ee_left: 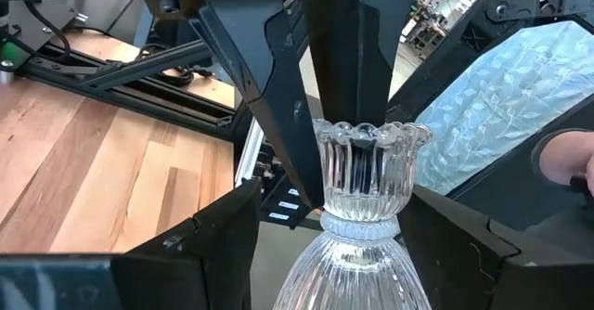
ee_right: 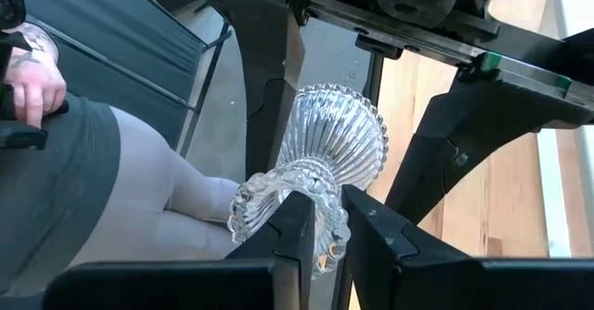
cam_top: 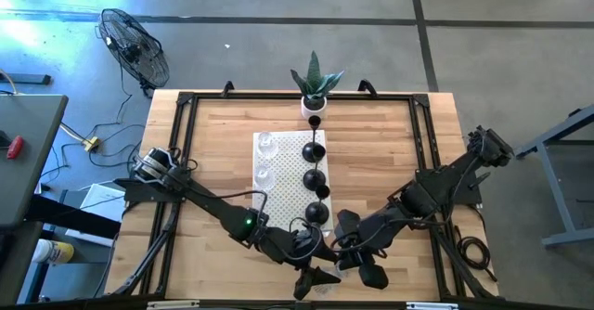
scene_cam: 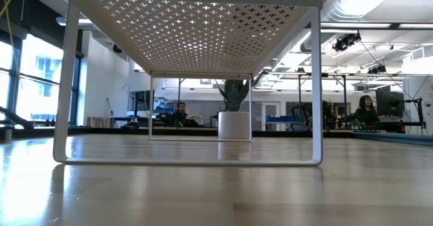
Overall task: Pick & Place candle stick holders
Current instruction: Put the transparent glass candle holder on the shelf aligned with the other transparent glass candle holders
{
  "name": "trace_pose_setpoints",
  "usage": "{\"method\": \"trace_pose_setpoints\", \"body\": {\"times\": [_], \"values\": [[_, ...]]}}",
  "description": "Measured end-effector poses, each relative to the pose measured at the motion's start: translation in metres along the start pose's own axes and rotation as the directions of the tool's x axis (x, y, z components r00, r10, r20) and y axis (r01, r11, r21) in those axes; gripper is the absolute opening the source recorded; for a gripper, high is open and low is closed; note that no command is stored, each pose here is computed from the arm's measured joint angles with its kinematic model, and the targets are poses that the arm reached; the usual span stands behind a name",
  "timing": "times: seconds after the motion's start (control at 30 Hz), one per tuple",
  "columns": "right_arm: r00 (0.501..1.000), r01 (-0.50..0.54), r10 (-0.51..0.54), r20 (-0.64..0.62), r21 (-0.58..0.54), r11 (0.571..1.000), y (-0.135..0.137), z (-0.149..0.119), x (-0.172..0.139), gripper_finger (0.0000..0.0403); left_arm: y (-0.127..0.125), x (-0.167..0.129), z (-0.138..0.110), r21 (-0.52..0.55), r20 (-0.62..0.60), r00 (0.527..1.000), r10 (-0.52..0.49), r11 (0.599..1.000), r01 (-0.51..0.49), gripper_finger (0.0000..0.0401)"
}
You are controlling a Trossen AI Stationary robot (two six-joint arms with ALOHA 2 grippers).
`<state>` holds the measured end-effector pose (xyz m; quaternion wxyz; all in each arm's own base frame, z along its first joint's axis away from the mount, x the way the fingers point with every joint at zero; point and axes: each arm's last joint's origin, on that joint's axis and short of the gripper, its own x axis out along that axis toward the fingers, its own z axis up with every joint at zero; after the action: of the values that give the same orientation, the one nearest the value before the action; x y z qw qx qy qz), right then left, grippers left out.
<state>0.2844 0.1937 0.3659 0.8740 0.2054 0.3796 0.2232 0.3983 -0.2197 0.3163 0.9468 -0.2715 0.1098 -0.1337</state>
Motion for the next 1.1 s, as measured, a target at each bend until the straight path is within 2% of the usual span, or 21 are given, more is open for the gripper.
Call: {"method": "trace_pose_setpoints", "body": {"times": [0.2, 0.43, 0.7, 0.93, 1.1], "values": [[1.0, 0.013, -0.013, 0.011, 0.006, 1.0, -0.003, 0.002, 0.0, 0.0047, 0.0, 0.0, 0.0, 0.0, 0.0, 1.0, -0.001, 1.0, 0.001, 0.0229], [1.0, 0.014, -0.014, 0.014, 0.021, 1.0, -0.009, 0.006, -0.001, 0.0048, 0.0, 0.0, 0.0, 0.005, -0.005, 1.0, 0.001, 1.0, -0.001, 0.0135], [1.0, 0.022, -0.022, 0.001, 0.024, 0.999, -0.01, 0.006, -0.001, 0.005, 0.001, 0.0, -0.001, 0.012, -0.009, 1.0, 0.014, 1.0, -0.014, 0.0136], [0.998, 0.055, -0.054, -0.043, 0.024, 0.998, -0.011, 0.0, -0.004, 0.0076, 0.003, 0.0, -0.002, 0.017, -0.022, 0.999, 0.038, 0.999, -0.038, 0.0135], [0.998, 0.053, -0.052, -0.029, 0.035, 0.998, -0.009, 0.001, -0.016, 0.0086, 0.003, 0.0, 0.0, 0.011, 0.001, 0.999, 0.039, 0.999, -0.039, 0.0135]]}}
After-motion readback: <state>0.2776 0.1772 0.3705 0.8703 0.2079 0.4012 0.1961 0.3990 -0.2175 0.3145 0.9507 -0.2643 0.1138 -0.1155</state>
